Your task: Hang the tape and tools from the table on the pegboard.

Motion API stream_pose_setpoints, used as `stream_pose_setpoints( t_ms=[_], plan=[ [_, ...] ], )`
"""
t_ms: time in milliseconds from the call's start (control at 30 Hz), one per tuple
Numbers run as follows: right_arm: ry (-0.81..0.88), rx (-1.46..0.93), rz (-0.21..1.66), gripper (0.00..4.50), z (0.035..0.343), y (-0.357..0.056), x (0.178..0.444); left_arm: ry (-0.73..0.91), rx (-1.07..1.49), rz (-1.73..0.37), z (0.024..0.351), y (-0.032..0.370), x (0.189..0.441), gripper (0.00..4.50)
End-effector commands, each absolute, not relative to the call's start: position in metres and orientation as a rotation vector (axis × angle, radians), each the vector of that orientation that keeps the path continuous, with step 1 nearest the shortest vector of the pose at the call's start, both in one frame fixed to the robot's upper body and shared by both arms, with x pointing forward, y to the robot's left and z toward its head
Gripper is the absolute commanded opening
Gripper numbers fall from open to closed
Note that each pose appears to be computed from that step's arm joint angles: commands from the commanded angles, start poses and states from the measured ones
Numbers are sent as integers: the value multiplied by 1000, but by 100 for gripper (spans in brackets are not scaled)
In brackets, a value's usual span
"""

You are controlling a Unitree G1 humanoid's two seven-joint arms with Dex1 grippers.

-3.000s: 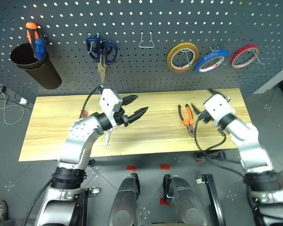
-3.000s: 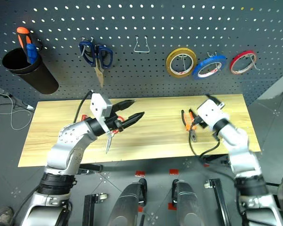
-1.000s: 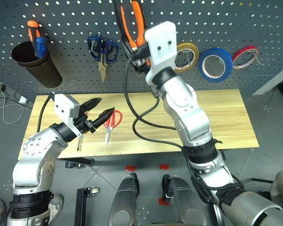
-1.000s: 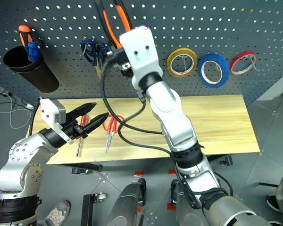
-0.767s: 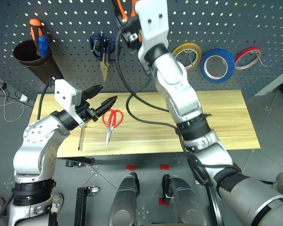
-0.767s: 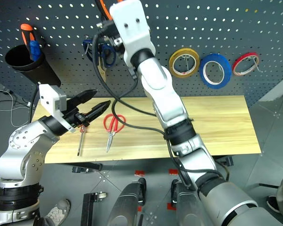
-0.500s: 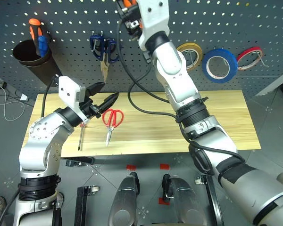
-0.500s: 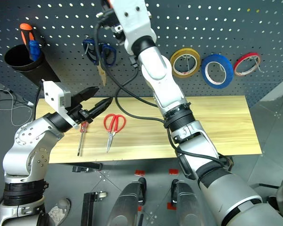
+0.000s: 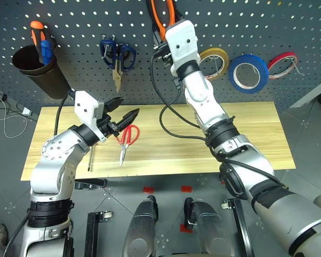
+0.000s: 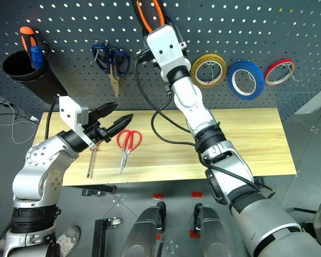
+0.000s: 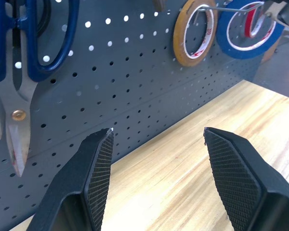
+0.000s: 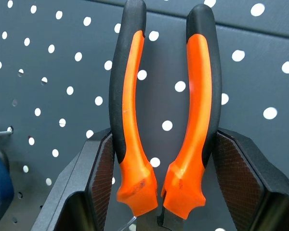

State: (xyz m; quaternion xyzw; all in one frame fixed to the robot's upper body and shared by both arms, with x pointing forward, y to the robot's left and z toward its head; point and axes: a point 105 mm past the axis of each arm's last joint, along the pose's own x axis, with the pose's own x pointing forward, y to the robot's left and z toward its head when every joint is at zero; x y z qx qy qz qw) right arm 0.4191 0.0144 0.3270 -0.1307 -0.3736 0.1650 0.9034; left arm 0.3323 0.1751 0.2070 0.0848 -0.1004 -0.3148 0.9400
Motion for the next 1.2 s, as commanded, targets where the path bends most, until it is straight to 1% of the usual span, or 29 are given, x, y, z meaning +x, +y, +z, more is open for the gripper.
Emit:
stream_pose_setpoints(
  t_ms=[33, 100, 167, 233, 300, 333, 367, 433, 467, 500, 533, 567, 633, 733, 833, 900, 967, 1067, 1200],
  plan=[
    [-692, -184, 329, 273, 318, 10, 426, -210, 182, -619, 203, 175, 331, 314],
    [-615, -138, 336, 273, 306, 6, 432, -197, 172, -606, 198, 175, 333, 314],
    [-592, -121, 339, 273, 304, 5, 434, -194, 169, -600, 196, 174, 334, 314],
    [-565, -101, 327, 347, 300, -1, 435, -181, 151, -577, 191, 174, 337, 314],
    [-526, -83, 326, 403, 295, -6, 436, -154, 145, -550, 184, 175, 339, 314],
    [-510, -80, 335, 437, 292, -7, 435, -139, 154, -537, 179, 177, 339, 350],
    [-498, -79, 348, 450, 290, -7, 431, -123, 161, -520, 175, 178, 339, 372],
    [-470, -76, 377, 450, 283, -9, 421, -89, 174, -476, 165, 183, 338, 431],
    [-458, -75, 386, 450, 280, -9, 418, -79, 177, -460, 163, 185, 338, 445],
    [-447, -75, 391, 450, 279, -10, 416, -73, 180, -450, 161, 186, 338, 445],
    [-420, -69, 419, 450, 272, -11, 407, -24, 172, -402, 151, 192, 337, 445],
    [-375, -49, 479, 450, 260, -11, 395, 72, 174, -341, 134, 201, 335, 445],
    [-270, -17, 685, 450, 233, -5, 355, 204, 177, -241, 106, 214, 325, 445],
    [-157, -34, 891, 450, 208, 2, 313, 276, 187, -182, 89, 220, 320, 445],
    [-53, -40, 983, 450, 188, 2, 291, 362, 196, -159, 71, 221, 321, 445],
    [-21, -61, 1025, 450, 181, 1, 280, 403, 186, -151, 62, 219, 325, 445],
    [-8, -67, 1042, 450, 179, 3, 278, 415, 183, -133, 58, 221, 331, 445],
    [-2, -95, 1099, 450, 179, 6, 271, 499, 145, -119, 39, 216, 342, 445],
    [-3, -129, 1122, 450, 178, 6, 272, 581, 72, -104, 19, 211, 346, 445]
  ],
)
